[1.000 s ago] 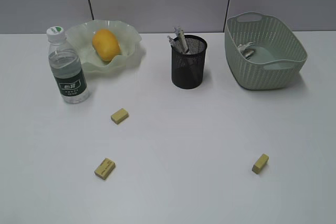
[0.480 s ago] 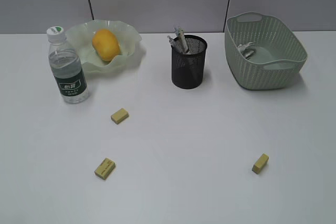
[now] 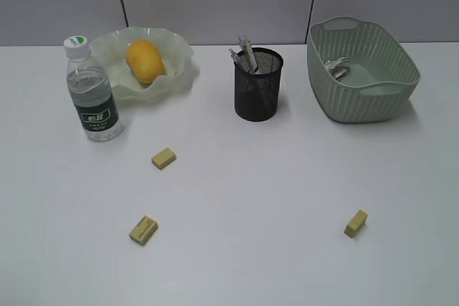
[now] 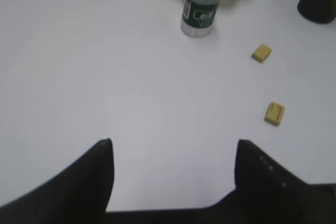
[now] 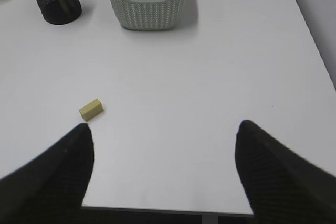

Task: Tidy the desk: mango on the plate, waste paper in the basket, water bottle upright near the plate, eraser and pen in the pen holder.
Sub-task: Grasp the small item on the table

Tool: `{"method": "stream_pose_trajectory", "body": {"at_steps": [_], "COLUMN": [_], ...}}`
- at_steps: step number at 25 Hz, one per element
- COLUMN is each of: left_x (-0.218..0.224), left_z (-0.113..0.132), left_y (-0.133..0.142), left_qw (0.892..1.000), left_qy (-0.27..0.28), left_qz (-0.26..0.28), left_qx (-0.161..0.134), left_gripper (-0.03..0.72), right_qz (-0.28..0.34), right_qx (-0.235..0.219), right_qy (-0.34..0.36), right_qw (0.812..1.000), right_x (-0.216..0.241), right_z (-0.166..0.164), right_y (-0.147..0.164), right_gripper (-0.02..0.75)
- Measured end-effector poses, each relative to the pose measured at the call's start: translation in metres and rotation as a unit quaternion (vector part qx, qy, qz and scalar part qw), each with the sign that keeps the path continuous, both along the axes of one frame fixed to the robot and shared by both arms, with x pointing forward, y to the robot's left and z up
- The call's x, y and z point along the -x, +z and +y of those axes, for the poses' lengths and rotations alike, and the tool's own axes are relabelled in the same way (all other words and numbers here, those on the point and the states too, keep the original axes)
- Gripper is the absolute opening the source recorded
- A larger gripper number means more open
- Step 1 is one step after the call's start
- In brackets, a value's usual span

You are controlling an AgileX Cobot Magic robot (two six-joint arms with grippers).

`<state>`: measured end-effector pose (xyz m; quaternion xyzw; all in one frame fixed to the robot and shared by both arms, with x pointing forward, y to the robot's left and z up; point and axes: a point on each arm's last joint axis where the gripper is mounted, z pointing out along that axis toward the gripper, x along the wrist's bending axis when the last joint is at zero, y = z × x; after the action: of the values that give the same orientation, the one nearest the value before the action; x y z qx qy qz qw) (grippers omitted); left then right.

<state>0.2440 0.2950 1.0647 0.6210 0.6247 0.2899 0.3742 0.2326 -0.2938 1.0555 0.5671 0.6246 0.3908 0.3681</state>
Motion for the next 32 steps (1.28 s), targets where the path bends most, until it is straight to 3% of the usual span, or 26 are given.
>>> {"method": "stream_pose_trajectory", "body": {"at_steps": [8, 16, 25, 32], "left_x": [-0.056, -0.148, -0.214, -0.221], "left_z": [-0.003, -0.006, -0.013, -0.068], "left_y": [0.031, 0.029, 0.012, -0.010], "left_qw": [0.987, 0.954, 0.927, 0.900], "left_qy": [-0.005, -0.005, -0.024, -0.118], "left_qz": [0.158, 0.298, 0.371, 0.409], "left_qx": [-0.008, -0.019, -0.036, -0.090], "left_gripper": [0.524, 0.519, 0.519, 0.517], "right_qz": [0.000, 0.000, 0.000, 0.000], "right_qx": [0.000, 0.000, 0.000, 0.000], "right_qy": [0.000, 0.000, 0.000, 0.000], "right_qw": [1.000, 1.000, 1.000, 1.000], "right_x": [0.000, 0.000, 0.000, 0.000], "right_z": [0.000, 0.000, 0.000, 0.000], "right_y": [0.000, 0.000, 0.000, 0.000], "right_gripper": [0.661, 0.662, 0.662, 0.662]}}
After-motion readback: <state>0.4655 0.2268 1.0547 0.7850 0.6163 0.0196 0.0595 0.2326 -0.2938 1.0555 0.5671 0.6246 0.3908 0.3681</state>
